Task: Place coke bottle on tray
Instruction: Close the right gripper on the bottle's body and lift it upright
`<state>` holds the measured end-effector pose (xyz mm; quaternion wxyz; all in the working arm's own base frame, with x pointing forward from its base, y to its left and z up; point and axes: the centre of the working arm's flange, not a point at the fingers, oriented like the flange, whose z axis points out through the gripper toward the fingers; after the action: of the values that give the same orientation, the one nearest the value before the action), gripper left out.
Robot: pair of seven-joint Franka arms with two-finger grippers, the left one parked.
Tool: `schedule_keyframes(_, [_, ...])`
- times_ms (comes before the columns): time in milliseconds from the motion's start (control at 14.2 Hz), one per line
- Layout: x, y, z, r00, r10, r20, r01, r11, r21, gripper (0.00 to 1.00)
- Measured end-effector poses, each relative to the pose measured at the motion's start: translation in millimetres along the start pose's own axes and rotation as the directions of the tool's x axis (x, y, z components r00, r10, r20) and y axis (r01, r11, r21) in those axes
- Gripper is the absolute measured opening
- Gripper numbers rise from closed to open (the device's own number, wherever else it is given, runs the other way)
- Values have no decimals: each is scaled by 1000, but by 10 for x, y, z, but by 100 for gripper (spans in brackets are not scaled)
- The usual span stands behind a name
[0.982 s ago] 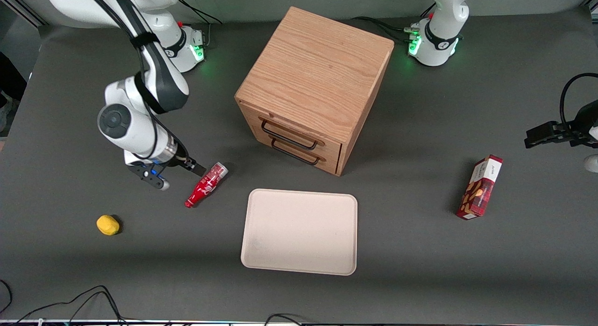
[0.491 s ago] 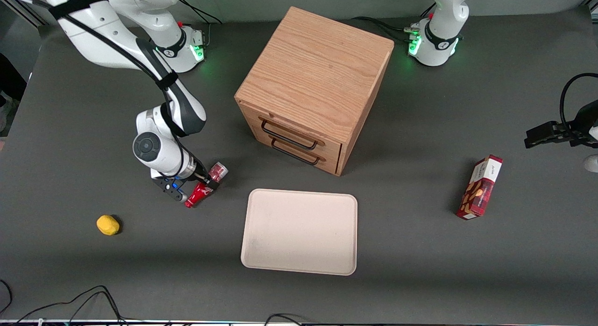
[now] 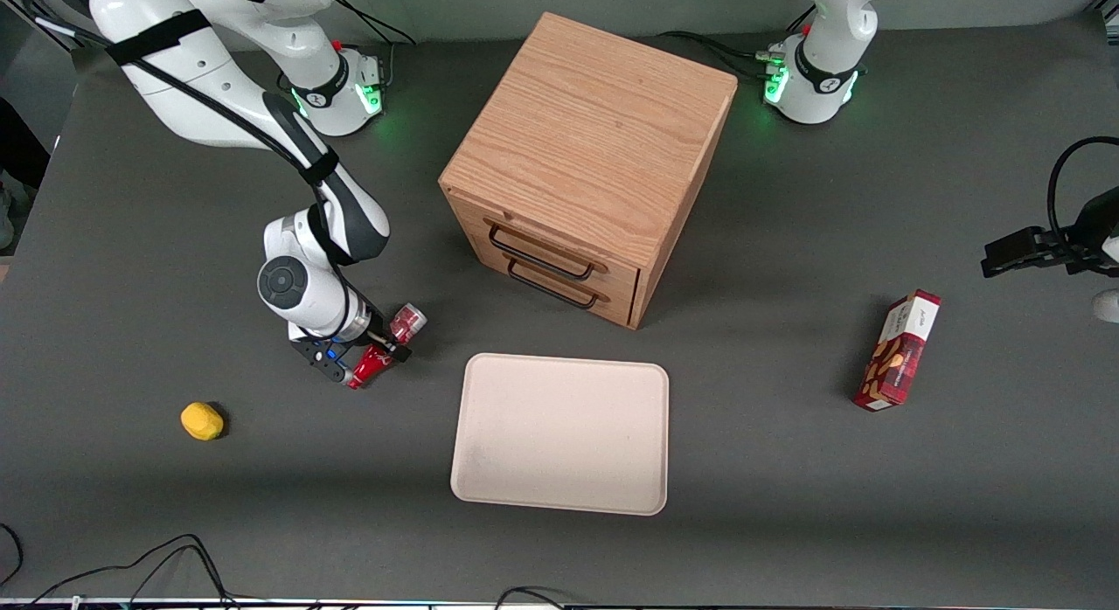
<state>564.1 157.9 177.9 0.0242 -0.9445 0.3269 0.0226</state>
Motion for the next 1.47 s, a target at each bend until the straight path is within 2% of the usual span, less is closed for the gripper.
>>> schedule_keyframes(70, [0, 1, 19, 1000, -1, 0, 1, 1000, 0, 81])
schedule_keyframes(211, [3, -4, 31, 1000, -2, -4, 2, 1000, 5, 59])
schedule_keyframes(281, [8, -9, 23, 1000, -2, -5, 2, 1000, 6, 55])
schedule_keyframes(491, [51, -49, -42, 1000, -11, -11, 11, 1000, 4, 55])
schedule_keyframes(632, [164, -120, -245, 999, -44, 2, 44, 998, -35, 55])
schedule_keyframes(982, [535, -427, -1611, 987, -157, 30, 159, 982, -101, 55])
schedule_keyframes(1193, [584, -668, -2541, 964, -265, 7, 265, 962, -71, 55])
schedule_keyframes(1474, [297, -1195, -3300, 917, -398, -34, 399, 917, 23, 55])
